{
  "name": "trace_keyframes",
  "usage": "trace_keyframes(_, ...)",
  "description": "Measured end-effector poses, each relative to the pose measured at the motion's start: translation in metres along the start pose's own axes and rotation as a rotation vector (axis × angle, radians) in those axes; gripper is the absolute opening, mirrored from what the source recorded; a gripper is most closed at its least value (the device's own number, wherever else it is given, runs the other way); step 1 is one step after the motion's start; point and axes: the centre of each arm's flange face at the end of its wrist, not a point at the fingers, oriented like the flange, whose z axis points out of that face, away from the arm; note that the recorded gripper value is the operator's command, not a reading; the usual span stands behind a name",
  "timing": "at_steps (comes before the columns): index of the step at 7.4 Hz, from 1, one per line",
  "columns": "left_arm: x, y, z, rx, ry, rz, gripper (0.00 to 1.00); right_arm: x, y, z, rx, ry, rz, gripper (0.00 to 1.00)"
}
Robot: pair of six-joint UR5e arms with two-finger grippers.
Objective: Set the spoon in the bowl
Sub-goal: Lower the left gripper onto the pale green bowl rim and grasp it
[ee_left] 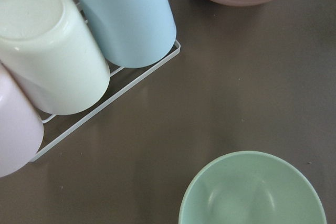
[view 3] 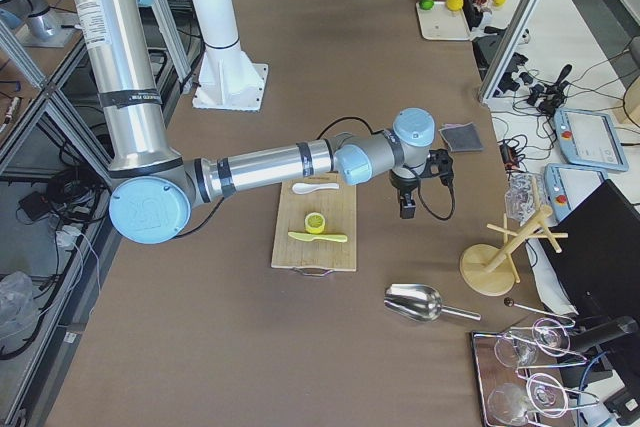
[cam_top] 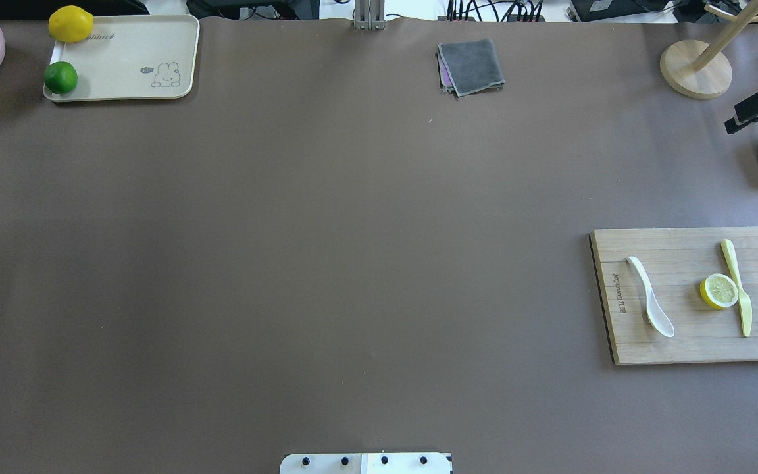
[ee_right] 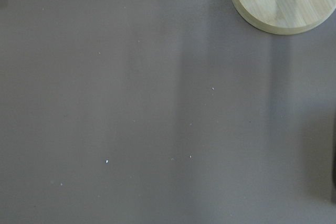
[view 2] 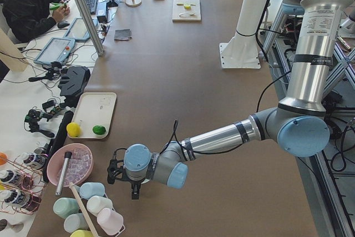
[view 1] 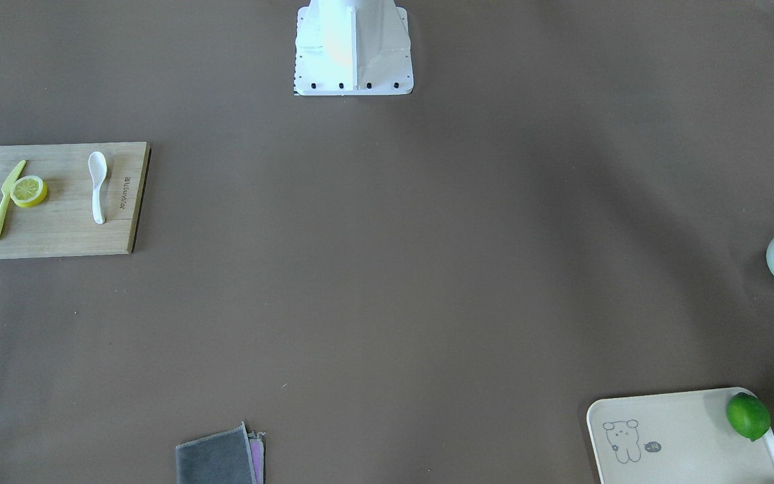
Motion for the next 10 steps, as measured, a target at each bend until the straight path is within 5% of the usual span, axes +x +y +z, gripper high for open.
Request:
trace_keyframes(6,0.050,0.016,0.071,-0.137,0.000,0.094,0.96,0.000,0.002,0.004,-0.010,-0.003,0.023,1.00)
trace_keyframes(7,0.050,0.017,0.072,-0.141,0.000,0.097,0.64,-0.001,0.003,0.002,-0.007,-0.005,0.034,1.00)
trace_keyframes(8,0.050,0.018,0.073,-0.143,-0.001,0.097,0.19,-0.003,0.004,0.001,-0.004,-0.007,0.045,1.00)
trace_keyframes(9,0.048,0.020,0.074,-0.147,-0.002,0.085,0.00,-0.003,0.004,0.000,-0.002,-0.008,0.050,1.00)
trace_keyframes(10,0.047,0.023,0.075,-0.153,-0.007,0.047,0.00,-0.003,0.005,-0.001,-0.002,-0.008,0.053,1.00)
